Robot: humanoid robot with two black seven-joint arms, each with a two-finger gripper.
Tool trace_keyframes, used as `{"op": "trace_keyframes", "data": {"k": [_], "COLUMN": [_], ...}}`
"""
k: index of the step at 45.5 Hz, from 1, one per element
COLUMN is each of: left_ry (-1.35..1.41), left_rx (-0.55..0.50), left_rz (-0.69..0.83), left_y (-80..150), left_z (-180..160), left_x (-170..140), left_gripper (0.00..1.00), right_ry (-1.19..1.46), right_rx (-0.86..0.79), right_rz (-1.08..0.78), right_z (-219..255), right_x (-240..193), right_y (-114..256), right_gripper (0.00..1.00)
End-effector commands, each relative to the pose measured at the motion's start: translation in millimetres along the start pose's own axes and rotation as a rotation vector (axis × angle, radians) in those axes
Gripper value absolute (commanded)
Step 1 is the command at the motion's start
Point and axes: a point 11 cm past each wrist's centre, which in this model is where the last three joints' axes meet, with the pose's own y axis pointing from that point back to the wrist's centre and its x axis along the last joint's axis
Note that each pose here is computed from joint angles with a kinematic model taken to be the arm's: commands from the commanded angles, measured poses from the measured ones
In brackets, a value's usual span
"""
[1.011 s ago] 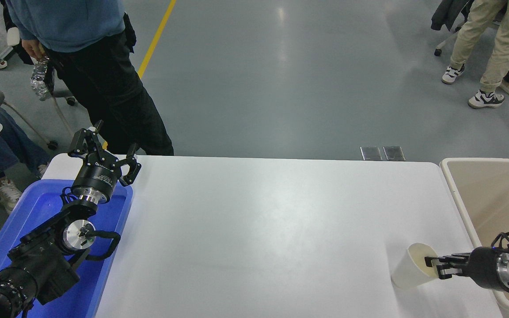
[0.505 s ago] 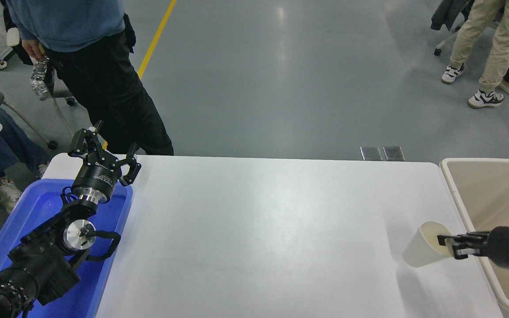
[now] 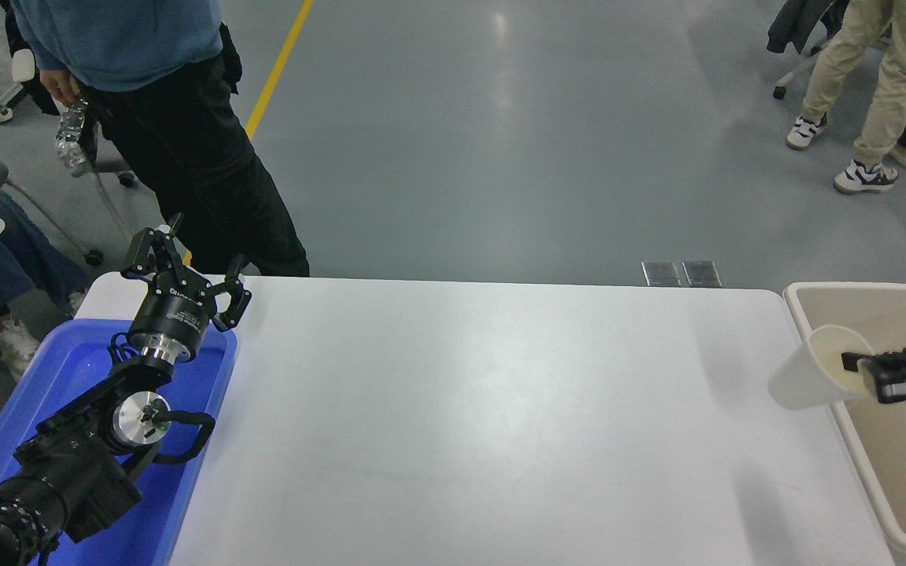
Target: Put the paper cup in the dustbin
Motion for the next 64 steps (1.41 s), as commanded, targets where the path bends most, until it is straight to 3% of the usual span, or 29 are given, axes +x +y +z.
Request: {"op": "trace_keyframes", "data": {"k": [1, 13, 22, 43, 64], "left_ry": [0.0, -0.001, -0.001, -0.001, -0.001], "left_rx": [0.0, 0.001, 0.0, 0.0, 0.0], "left_rz": [0.0, 0.0, 0.001, 0.001, 0.001], "left_y": [0, 0, 0, 0, 0], "left_z": [0, 0, 0, 0, 0], "left_x": [0, 0, 0, 0, 0], "left_gripper": [1.0, 1.0, 1.0, 1.0, 1.0], "right_ry": [0.037, 0.089, 0.083, -0.031, -0.283], "right_rx": [-0.035, -0.038, -0.05, -0.291, -0.426], "right_rz": [0.027, 0.098, 0.062, 0.02, 0.023], "right_z": [-2, -11, -9, 82, 138], "right_x": [43, 97, 99, 51, -11], "right_y": [32, 49, 51, 49, 40], "right_gripper": [0.0, 0.0, 0.0, 0.0, 0.0]}}
